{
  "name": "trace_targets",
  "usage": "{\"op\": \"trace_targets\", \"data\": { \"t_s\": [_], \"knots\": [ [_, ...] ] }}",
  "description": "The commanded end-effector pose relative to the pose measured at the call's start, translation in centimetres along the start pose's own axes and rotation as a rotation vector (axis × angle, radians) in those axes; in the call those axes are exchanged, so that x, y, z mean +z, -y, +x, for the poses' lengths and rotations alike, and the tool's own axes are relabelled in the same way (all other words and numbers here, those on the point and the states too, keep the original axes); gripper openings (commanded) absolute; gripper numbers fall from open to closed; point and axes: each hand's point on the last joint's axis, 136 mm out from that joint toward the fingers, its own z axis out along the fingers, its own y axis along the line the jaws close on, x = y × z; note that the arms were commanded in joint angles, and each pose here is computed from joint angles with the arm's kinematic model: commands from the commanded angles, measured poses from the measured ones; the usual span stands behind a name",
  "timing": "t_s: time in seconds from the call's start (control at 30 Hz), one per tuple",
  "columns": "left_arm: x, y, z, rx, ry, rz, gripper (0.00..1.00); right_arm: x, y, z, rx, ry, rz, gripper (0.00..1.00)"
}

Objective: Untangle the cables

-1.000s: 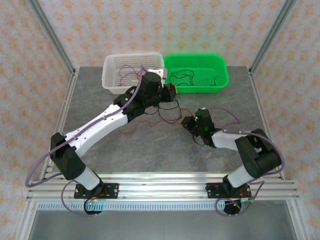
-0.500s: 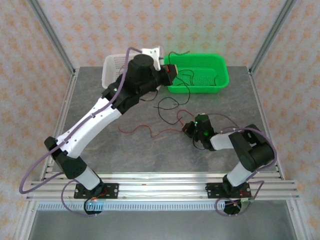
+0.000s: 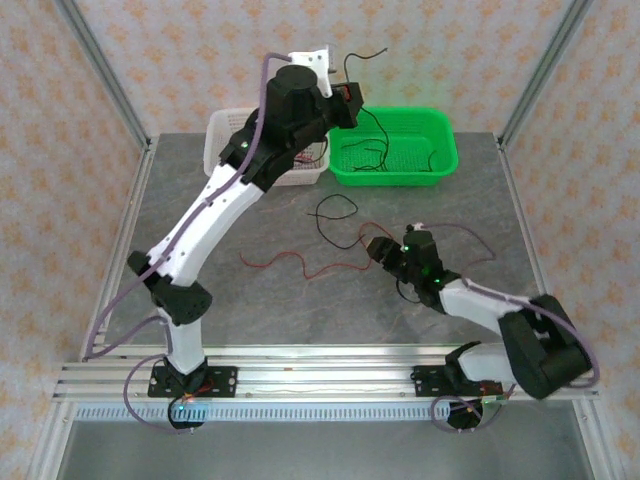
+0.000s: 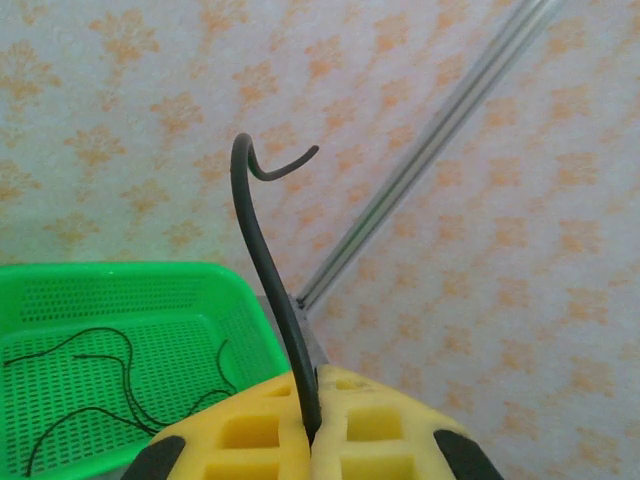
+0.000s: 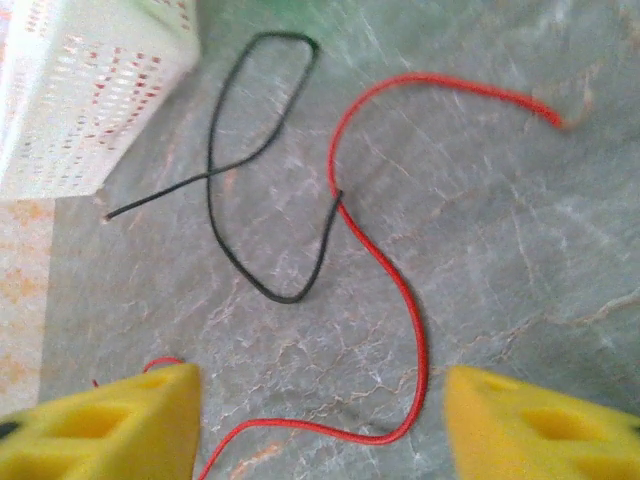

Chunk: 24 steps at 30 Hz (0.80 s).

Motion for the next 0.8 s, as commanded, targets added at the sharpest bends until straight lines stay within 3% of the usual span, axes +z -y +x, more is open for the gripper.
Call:
{"op": "trace_targets", "data": {
  "t_s": [0.0,0.37,0.77],
  "knots": [
    [2.8,-1.2,-0.4,0.008,0.021,0.041,0.00,-2.2,1.5,-0.3,-0.063,0.030,0.089,0.72],
    [9.4,-4.1,-0.2,0.043,0.143,0.125,0.00,-7.7,1.6,-1.0,-0.068,0.116,0.088,0.73],
    [17.6,-11.7,7.8,0.148,0.166,0.010,0.00,-8.4,1.9,-0.2,-0.050,0.108,0.067,0.73]
  ]
}}
